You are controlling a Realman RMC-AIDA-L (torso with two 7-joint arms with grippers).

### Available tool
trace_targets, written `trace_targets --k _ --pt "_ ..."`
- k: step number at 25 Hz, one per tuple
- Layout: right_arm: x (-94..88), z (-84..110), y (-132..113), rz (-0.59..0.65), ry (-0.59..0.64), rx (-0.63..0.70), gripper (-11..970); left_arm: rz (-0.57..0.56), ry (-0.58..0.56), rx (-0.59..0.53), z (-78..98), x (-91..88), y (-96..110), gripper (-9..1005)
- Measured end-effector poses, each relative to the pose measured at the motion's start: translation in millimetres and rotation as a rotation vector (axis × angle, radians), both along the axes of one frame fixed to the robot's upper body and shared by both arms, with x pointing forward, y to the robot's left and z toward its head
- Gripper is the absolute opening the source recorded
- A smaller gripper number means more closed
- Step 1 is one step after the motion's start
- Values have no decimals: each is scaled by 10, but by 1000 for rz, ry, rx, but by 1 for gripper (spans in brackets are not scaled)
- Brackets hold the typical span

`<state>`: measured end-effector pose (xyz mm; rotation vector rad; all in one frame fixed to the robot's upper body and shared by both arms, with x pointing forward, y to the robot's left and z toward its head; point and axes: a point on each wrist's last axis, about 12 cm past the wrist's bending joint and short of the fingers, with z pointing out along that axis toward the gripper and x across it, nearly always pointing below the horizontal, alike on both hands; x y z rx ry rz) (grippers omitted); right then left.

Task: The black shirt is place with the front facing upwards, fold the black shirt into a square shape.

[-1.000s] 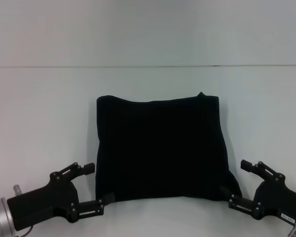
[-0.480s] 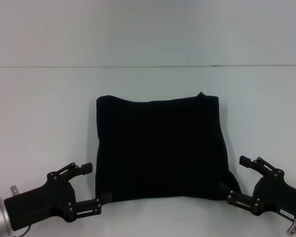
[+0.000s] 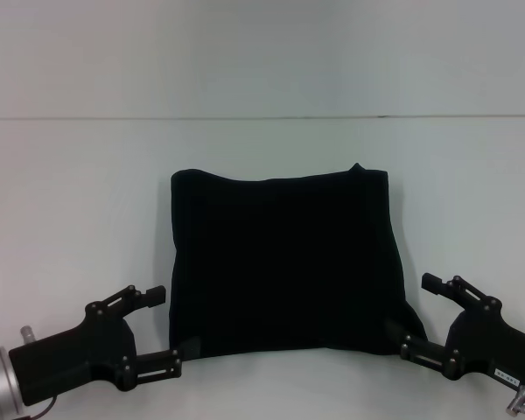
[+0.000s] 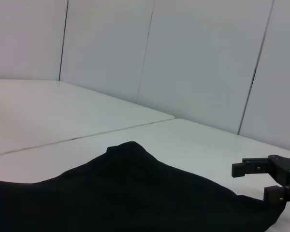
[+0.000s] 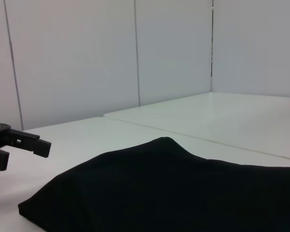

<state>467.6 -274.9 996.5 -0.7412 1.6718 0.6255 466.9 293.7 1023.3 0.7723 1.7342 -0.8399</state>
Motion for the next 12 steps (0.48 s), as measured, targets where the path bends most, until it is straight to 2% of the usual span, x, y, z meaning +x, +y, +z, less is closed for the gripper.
trace_targets --k 12 --pt "11 18 -19 -12 -10 7 940 2 -5 -5 6 30 -35 947"
